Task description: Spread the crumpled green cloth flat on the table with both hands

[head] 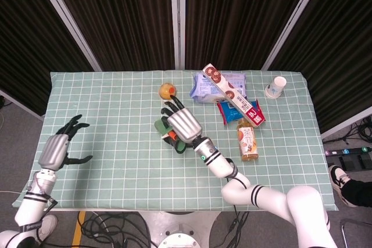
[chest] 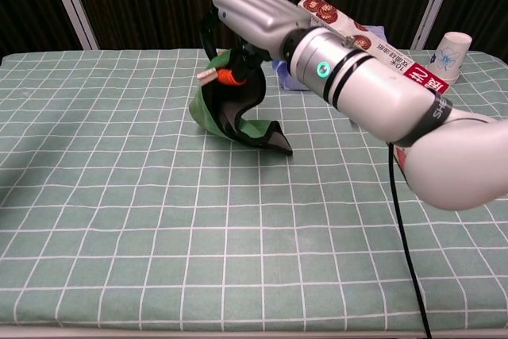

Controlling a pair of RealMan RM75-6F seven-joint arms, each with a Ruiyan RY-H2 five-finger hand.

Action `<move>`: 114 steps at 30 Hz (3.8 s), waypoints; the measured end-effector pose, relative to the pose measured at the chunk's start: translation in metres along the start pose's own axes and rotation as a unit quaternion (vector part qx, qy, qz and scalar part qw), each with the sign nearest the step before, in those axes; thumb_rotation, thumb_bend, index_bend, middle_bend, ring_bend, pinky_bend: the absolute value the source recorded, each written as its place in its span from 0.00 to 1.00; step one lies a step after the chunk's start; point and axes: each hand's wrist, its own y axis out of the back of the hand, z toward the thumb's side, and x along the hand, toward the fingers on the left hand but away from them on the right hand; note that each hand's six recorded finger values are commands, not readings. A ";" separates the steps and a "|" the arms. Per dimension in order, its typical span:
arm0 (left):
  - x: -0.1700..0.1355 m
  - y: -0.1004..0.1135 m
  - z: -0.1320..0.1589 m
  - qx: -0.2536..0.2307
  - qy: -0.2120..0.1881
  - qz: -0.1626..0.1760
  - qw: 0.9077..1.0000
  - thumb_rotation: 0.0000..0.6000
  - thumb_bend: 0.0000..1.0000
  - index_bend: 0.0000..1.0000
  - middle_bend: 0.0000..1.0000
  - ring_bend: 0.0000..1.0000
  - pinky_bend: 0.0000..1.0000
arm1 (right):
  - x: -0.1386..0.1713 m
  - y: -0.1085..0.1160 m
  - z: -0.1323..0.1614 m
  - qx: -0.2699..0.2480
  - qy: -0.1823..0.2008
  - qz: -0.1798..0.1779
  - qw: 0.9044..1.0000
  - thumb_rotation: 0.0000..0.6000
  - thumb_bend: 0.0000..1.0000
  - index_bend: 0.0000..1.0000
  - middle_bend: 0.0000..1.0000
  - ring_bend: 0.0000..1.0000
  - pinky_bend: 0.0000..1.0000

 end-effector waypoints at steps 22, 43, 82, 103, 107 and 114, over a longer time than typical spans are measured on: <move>0.082 -0.104 0.048 -0.111 0.037 -0.115 0.986 1.00 0.00 0.29 0.16 0.15 0.23 | -0.035 0.071 0.014 -0.001 -0.023 -0.067 0.998 1.00 0.44 0.72 0.31 0.14 0.04; 0.089 -0.138 0.043 -0.114 0.077 -0.093 0.986 1.00 0.19 0.58 0.22 0.15 0.24 | -0.029 0.050 0.025 0.005 -0.017 -0.040 0.999 1.00 0.44 0.72 0.31 0.14 0.04; 0.184 0.022 0.113 -0.089 -0.054 0.141 0.984 1.00 0.46 0.83 0.44 0.24 0.23 | -0.012 0.113 -0.056 -0.164 -0.034 -0.078 0.983 1.00 0.44 0.72 0.33 0.13 0.00; 0.078 -0.067 0.078 0.045 -0.095 -0.042 0.994 1.00 0.44 0.82 0.44 0.23 0.23 | 0.050 0.004 -0.040 -0.147 0.042 0.107 0.982 1.00 0.43 0.72 0.33 0.12 0.00; 0.065 -0.079 0.077 0.066 -0.100 -0.073 0.990 1.00 0.43 0.82 0.44 0.23 0.23 | 0.063 -0.007 -0.037 -0.142 0.050 0.126 0.980 1.00 0.43 0.72 0.33 0.11 0.00; 0.050 -0.100 0.075 0.089 -0.105 -0.113 0.984 1.00 0.42 0.80 0.43 0.23 0.23 | 0.084 -0.027 -0.033 -0.116 0.063 0.163 0.978 1.00 0.43 0.72 0.33 0.11 0.00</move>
